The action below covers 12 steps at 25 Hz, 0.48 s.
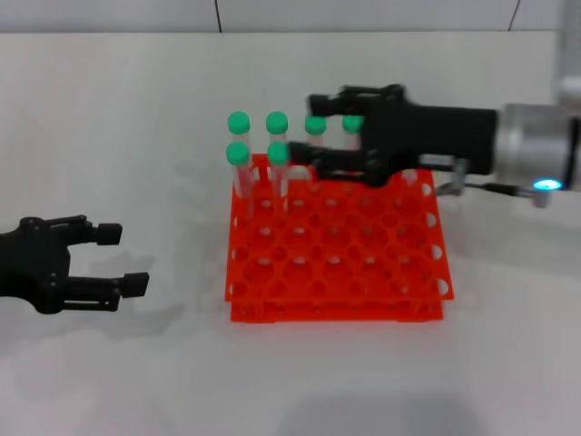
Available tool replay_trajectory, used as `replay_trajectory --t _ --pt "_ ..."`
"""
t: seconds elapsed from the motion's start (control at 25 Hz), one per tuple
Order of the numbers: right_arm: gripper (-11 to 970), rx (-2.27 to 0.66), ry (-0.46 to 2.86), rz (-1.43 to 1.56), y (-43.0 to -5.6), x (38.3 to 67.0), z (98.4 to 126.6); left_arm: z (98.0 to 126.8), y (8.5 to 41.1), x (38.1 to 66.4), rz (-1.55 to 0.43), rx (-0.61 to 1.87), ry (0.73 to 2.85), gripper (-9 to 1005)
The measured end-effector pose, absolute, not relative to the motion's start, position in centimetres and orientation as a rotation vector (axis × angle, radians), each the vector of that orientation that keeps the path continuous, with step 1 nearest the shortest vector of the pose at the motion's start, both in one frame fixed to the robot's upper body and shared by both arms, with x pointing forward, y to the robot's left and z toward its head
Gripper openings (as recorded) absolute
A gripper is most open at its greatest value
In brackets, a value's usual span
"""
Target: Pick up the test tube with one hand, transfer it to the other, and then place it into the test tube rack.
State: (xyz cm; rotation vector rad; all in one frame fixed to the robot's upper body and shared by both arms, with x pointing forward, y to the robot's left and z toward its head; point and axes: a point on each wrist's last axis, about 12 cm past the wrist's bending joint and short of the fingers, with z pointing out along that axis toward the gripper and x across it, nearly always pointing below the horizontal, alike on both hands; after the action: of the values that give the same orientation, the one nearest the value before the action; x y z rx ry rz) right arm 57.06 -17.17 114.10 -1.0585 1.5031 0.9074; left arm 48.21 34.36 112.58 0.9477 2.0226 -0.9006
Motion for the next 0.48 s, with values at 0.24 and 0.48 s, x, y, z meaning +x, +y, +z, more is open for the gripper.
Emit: replay_trajectory --t 0.24,0.48 --pt "761 -0.952 1.559 0.905 -21.8 56.6 114.3 113.2 34.0 48.5 -0.917 0.934 1.947 884" --pt "826 -0.927 1.597 0.862 -24.9 56.1 114.7 113.9 33.7 48.8 -0.927 0.921 1.893 884"
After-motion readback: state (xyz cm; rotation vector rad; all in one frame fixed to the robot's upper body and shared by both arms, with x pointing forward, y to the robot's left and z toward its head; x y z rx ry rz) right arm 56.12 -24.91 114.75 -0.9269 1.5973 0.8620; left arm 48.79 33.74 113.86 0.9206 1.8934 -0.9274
